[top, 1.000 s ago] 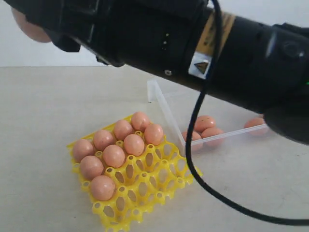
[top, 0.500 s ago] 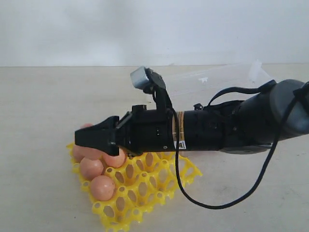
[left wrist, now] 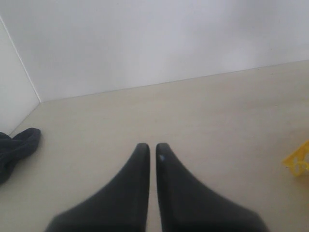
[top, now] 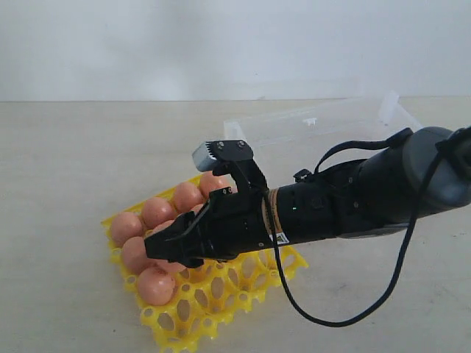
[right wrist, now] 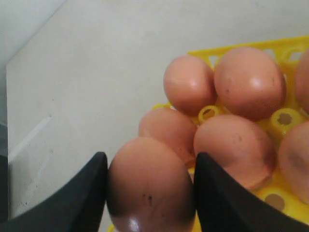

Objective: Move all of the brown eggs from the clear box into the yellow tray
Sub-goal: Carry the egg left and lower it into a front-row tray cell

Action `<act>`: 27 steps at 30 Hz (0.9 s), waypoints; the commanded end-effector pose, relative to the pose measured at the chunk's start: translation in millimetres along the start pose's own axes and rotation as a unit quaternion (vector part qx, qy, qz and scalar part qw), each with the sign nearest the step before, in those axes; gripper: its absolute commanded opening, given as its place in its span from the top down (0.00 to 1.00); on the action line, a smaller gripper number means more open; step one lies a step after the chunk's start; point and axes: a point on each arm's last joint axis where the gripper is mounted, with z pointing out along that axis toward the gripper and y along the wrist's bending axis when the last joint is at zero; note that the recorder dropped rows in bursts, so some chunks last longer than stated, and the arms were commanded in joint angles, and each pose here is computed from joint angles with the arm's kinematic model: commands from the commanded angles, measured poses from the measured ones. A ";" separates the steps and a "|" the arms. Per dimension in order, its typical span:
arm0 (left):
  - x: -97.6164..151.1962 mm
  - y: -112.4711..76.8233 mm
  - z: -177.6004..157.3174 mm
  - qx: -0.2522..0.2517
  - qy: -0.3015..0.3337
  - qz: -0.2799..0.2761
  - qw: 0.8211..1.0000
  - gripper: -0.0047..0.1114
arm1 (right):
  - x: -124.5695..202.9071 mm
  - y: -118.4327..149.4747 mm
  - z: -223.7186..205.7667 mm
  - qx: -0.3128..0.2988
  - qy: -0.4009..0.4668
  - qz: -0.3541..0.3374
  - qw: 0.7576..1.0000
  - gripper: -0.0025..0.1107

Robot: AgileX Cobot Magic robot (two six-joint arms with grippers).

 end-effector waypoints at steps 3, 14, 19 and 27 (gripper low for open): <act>0.6 -0.4 0.0 0.002 -0.002 -0.002 1.000 0.92 | 1.4 -7.2 -2.0 0.039 0.022 -0.021 0.999 0.98; 0.6 -0.4 0.0 0.002 -0.002 -0.002 1.000 0.92 | 2.9 -10.3 -2.3 0.056 0.030 -0.023 0.998 0.83; 0.6 -0.4 0.0 0.002 -0.002 -0.002 1.000 0.92 | 2.9 -10.3 -2.3 0.056 0.030 -0.023 0.998 0.55; 0.6 -0.4 0.0 0.002 -0.002 -0.002 1.000 0.92 | 2.9 -10.3 -2.3 0.056 0.030 -0.020 0.998 0.51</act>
